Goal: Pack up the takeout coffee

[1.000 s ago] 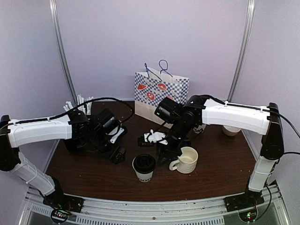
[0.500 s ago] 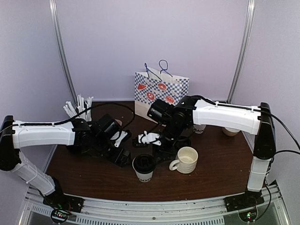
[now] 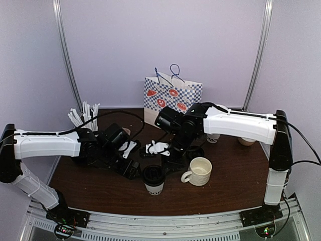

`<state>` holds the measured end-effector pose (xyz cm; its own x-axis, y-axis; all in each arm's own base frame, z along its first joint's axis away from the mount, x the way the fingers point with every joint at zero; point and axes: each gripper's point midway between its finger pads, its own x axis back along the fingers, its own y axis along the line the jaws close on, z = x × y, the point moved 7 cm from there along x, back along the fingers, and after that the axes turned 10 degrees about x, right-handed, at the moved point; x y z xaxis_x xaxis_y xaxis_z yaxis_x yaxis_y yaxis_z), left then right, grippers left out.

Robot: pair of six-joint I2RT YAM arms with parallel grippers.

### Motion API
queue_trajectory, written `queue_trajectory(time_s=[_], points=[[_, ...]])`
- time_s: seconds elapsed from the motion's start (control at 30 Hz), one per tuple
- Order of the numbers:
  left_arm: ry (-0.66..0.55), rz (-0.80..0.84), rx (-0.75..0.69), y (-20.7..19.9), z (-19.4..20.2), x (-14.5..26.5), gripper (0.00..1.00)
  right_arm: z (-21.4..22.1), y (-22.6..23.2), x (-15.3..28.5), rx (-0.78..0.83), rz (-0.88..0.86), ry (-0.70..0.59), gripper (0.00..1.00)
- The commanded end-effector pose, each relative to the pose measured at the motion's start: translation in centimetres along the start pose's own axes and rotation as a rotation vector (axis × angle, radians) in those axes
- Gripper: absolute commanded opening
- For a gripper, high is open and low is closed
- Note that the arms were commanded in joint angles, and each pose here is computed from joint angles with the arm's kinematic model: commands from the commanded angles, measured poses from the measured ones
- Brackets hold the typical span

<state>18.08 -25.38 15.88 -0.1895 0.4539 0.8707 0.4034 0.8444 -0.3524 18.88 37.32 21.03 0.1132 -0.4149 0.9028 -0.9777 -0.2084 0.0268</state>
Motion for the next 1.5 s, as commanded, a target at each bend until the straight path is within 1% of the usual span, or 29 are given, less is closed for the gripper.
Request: queue_trajectory(time_s=[0.0, 0.07, 0.13, 0.23, 0.33, 0.43, 0.5, 0.6, 0.73, 0.83, 0.9, 1.07, 1.2, 1.3, 1.47], points=[[-0.012, -0.118, 0.02, 1.2, -0.2, 1.4, 0.85, -0.2, 0.3, 0.6, 0.002, 0.006, 0.012, 0.45], [-0.036, -0.194, 0.014, 1.7, -0.6, 2.6, 0.87, 0.2, 0.6, 1.3, 0.014, 0.01, 0.012, 0.46], [-0.064, -0.214, 0.004, 1.7, -0.9, 3.9, 0.88, 0.6, 0.9, 2.2, 0.017, 0.017, 0.004, 0.47], [-0.111, -0.1, -0.018, 0.1, -1.6, 5.4, 0.87, 1.4, 0.8, 3.7, -0.024, 0.03, -0.031, 0.48], [-0.149, 0.044, 0.018, -1.5, -2.0, 6.4, 0.84, 2.0, -0.6, 5.2, -0.158, 0.043, -0.132, 0.45], [-0.161, 0.126, 0.073, -2.3, -2.2, 6.6, 0.77, 2.9, -2.5, 5.9, -0.339, -0.015, -0.266, 0.39], [-0.15, 0.147, 0.119, -2.5, -2.1, 6.4, 0.72, 3.6, -3.7, 5.4, -0.446, -0.083, -0.32, 0.34], [-0.146, 0.183, 0.199, -2.4, -1.8, 5.6, 0.67, 3.9, -4.3, 3.9, -0.524, -0.204, -0.346, 0.27], [-0.177, 0.256, 0.294, -2.0, -1.6, 5.1, 0.56, 3.9, -4.5, 1.8, -0.604, -0.323, -0.379, 0.26], [-0.164, 0.329, 0.347, -1.7, -1.2, 4.0, 0.49, 4.2, -4.5, 0.7, -0.631, -0.368, -0.375, 0.25], [-0.143, 0.356, 0.364, -1.7, -0.9, 3.2, 0.47, 4.4, -4.4, 0.3, -0.634, -0.376, -0.368, 0.24], [-0.121, 0.391, 0.369, -1.9, -0.8, 2.6, 0.47, 4.8, -4.1, -0.6, -0.644, -0.404, -0.359, 0.27], [-0.122, 0.382, 0.37, -1.8, -0.8, 2.5, 0.47, 5.1, -3.7, -1.3, -0.651, -0.431, -0.346, 0.27], [-0.1, 0.367, 0.375, -1.6, -0.5, 1.9, 0.47, 5.0, -3.6, -1.8, -0.651, -0.437, -0.336, 0.27], [-0.086, 0.356, 0.375, -1.3, -0.1, 1.2, 0.44, 4.9, -3.6, -2.2, -0.649, -0.448, -0.333, 0.27]])
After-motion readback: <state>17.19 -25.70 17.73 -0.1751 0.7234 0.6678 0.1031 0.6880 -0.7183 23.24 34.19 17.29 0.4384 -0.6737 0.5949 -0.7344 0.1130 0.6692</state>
